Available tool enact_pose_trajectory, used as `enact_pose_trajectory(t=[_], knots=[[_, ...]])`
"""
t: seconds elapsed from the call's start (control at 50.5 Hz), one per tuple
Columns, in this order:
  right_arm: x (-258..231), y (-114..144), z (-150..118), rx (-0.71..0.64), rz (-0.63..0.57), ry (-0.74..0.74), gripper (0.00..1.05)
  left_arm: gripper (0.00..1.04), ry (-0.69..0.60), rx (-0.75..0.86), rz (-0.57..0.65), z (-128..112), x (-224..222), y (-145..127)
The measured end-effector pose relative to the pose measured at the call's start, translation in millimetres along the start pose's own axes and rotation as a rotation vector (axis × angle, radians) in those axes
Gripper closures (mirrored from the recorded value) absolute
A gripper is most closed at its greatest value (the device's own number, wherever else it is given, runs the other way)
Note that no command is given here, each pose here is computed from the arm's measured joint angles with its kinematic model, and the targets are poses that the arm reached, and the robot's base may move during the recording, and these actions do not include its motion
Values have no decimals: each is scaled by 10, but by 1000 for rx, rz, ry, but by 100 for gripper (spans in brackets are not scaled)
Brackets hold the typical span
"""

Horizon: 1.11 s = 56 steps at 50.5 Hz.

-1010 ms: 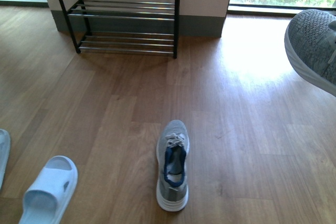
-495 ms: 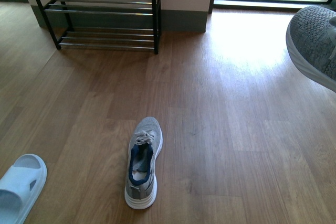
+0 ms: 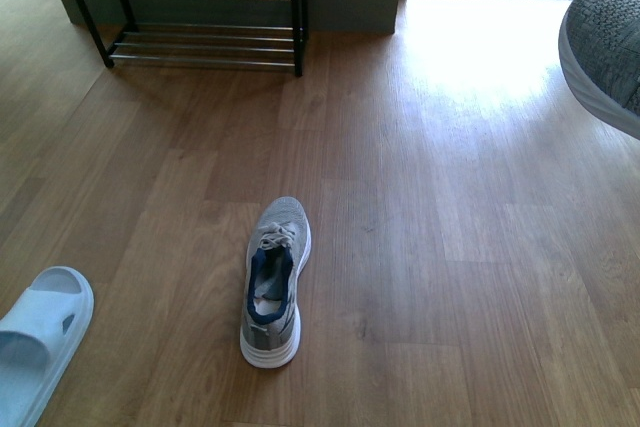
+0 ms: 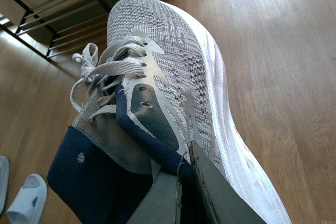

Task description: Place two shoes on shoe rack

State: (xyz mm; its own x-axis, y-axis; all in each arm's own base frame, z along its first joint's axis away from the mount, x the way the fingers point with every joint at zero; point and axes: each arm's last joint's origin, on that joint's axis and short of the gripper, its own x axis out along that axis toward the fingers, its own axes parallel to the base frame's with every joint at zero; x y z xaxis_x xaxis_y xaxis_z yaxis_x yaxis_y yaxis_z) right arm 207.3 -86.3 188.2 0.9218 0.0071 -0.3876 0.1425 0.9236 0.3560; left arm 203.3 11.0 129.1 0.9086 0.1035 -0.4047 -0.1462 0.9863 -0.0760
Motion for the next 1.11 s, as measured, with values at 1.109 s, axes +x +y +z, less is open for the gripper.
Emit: enact_pose_trajectory(t=[1.109], knots=[[0,0,0,0,0,0,104,9,582,232,-486,-1293,2475,-1059]])
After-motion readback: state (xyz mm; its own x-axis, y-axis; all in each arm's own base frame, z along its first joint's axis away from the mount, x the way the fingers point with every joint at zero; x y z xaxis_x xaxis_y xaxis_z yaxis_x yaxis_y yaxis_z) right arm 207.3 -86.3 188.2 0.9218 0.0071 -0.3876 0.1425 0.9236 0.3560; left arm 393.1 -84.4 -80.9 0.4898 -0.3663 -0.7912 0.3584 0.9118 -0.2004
